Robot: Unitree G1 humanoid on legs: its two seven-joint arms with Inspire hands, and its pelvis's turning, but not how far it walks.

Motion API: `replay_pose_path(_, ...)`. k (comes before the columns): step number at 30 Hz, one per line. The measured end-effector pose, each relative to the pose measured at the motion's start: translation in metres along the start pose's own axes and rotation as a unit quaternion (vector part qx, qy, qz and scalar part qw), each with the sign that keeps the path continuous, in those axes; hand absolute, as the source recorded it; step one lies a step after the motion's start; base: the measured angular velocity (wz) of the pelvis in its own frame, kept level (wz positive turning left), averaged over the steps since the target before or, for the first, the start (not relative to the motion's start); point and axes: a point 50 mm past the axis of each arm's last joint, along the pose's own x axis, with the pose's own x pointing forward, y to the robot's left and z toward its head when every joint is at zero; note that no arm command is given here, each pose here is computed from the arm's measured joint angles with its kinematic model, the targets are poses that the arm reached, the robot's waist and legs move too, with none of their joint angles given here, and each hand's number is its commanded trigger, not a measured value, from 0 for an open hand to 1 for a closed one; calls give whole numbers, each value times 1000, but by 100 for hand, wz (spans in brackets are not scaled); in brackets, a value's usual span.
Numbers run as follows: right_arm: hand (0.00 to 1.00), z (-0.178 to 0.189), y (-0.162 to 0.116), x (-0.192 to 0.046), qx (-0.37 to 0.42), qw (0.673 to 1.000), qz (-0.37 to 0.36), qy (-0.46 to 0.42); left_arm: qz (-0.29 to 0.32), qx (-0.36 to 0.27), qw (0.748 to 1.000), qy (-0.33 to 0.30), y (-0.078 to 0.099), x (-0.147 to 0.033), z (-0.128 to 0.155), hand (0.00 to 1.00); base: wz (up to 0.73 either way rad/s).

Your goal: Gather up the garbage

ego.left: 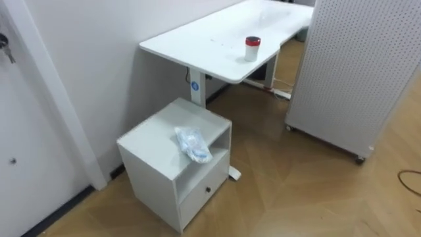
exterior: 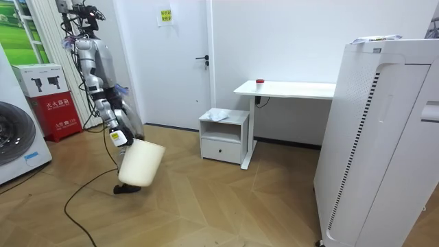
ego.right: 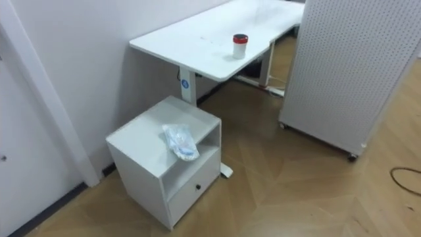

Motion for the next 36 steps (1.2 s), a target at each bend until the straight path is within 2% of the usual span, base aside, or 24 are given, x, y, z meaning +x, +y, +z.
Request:
replay_pose_path(3, 100, -8, -8, -2, 1, 1000, -16, 9, -1, -3, 1000, 14, -2, -2, -12, 0, -32)
replay_pose_path(8, 100, -12, -12, -4, -1, 999, -31, 13, 1, -10, 1000, 4, -1, -2, -11, 0, -37)
replay_pose_path(13, 100, -8, -6, -3, -11, 1000, -24, 6, 4, -15, 999, -32, 3, 1, 9, 0, -17)
replay_pose_path(16, 100, 2, -2, -1, -23, 1000, -17, -9, 10, -17, 998, -64, 8, 2, 33, 0, 5)
replay_pose_path(21, 100, 42, 20, 4, -81, 995, 12, -60, 18, -30, 992, -125, 16, 2, 74, 0, 4)
replay_pose_path(24, 100, 54, 27, 5, -82, 993, 25, -78, 21, -35, 988, -151, 17, 1, 83, 0, 1)
replay_pose_path(31, 100, 55, 29, 5, -78, 993, 32, -85, 34, -33, 987, -153, 14, 0, 77, 0, -10)
replay_pose_path(36, 100, 42, 25, 4, -78, 994, 31, -71, 41, -45, 989, -134, 11, 0, 59, 0, 4)
